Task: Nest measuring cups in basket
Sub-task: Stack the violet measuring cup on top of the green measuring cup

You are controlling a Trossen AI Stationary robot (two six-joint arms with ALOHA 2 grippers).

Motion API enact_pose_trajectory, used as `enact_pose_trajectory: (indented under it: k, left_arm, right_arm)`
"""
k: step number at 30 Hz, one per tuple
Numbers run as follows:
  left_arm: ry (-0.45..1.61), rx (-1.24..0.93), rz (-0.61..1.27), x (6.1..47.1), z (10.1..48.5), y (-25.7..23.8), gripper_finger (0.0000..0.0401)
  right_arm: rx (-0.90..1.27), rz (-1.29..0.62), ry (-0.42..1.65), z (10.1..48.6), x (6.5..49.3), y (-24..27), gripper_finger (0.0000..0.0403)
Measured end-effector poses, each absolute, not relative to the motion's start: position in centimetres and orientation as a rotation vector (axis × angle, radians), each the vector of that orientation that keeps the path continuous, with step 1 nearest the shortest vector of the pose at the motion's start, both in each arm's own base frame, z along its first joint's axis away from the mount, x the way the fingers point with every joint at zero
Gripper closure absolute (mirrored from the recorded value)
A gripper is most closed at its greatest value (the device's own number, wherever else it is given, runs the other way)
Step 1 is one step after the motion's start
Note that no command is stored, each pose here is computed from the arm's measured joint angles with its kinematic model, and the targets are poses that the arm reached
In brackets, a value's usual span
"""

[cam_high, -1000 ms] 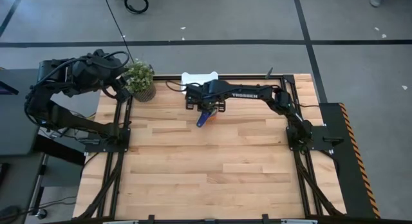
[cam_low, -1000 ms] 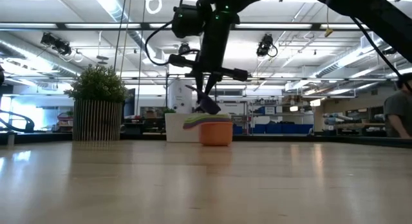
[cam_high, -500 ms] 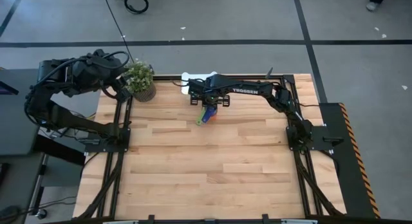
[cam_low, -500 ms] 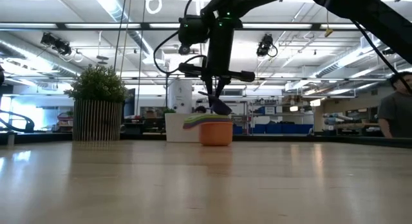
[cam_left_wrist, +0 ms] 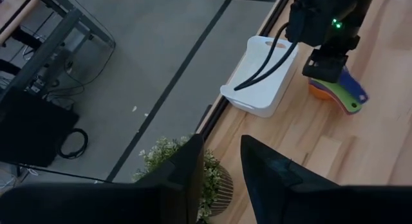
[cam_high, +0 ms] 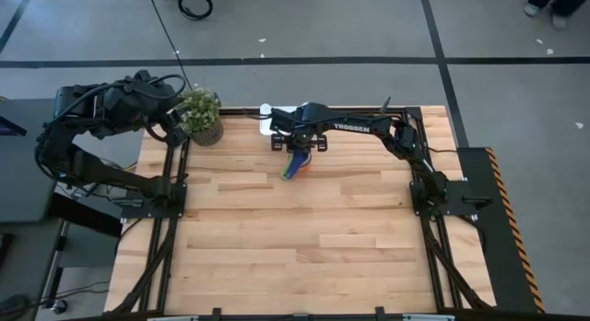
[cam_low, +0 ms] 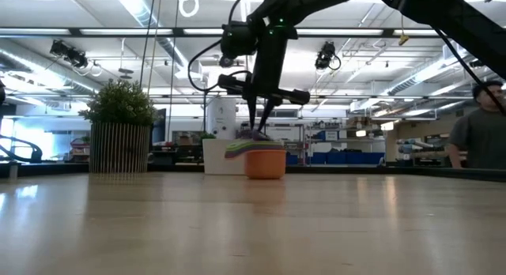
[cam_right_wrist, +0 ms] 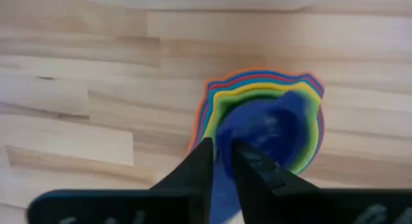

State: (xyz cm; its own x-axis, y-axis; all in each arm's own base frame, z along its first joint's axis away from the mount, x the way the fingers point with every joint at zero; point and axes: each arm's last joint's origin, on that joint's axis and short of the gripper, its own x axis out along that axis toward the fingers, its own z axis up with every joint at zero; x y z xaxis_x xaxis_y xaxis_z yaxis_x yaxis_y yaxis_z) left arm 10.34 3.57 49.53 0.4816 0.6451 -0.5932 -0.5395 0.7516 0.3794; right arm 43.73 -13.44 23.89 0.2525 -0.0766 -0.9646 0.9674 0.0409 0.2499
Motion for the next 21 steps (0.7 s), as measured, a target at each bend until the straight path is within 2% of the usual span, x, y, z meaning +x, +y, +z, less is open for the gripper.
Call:
enact_pose_trajectory:
  k: [4,9,16,21]
  left_arm:
    - [0.793,0.164,0.718,10.3,49.5,3.6,0.029]
    - [0.793,0.165,0.719,10.3,49.5,3.6,0.029]
    - [0.788,0.15,0.718,10.4,49.5,3.6,0.029]
    - [0.786,0.114,0.666,10.4,49.5,3.4,0.029]
  right_arm:
    - [1.241,-1.033,0.98,23.9,43.6,-13.7,0.0321]
    - [1.245,-1.003,0.996,23.9,43.5,-14.1,0.0318]
    - [1.213,-0.813,1.051,25.3,43.2,-14.0,0.0332]
    - [1.117,-0.687,1.052,27.9,42.5,-12.7,0.0356]
